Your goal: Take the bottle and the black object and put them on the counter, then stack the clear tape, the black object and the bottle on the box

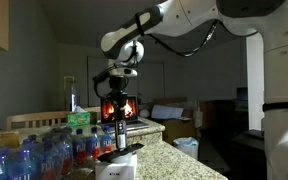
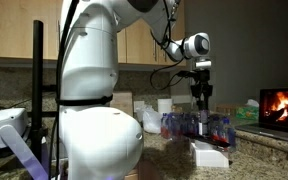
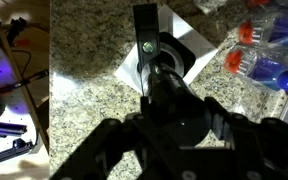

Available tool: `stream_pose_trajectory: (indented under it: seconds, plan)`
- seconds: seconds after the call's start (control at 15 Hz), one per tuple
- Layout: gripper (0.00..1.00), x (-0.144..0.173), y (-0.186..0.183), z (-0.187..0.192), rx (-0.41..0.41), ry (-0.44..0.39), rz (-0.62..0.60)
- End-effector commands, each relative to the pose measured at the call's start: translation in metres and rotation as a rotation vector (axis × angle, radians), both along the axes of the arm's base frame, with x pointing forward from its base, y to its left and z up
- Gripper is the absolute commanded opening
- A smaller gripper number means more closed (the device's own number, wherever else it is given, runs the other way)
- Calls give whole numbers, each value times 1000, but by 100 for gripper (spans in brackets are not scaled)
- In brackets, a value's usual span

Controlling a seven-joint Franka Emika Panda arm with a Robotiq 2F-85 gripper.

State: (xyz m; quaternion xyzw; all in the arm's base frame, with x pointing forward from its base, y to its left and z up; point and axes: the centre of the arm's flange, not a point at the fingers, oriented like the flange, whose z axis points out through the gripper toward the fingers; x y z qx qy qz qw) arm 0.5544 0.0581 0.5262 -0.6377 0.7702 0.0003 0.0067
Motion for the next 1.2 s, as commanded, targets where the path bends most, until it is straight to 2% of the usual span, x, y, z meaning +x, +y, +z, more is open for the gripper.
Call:
stream_pose_trajectory:
  seconds: [0.0, 1.13]
  plan:
    - [31, -11, 1, 14, 28, 7, -11]
    - [31, -9, -7, 4, 40, 37, -26]
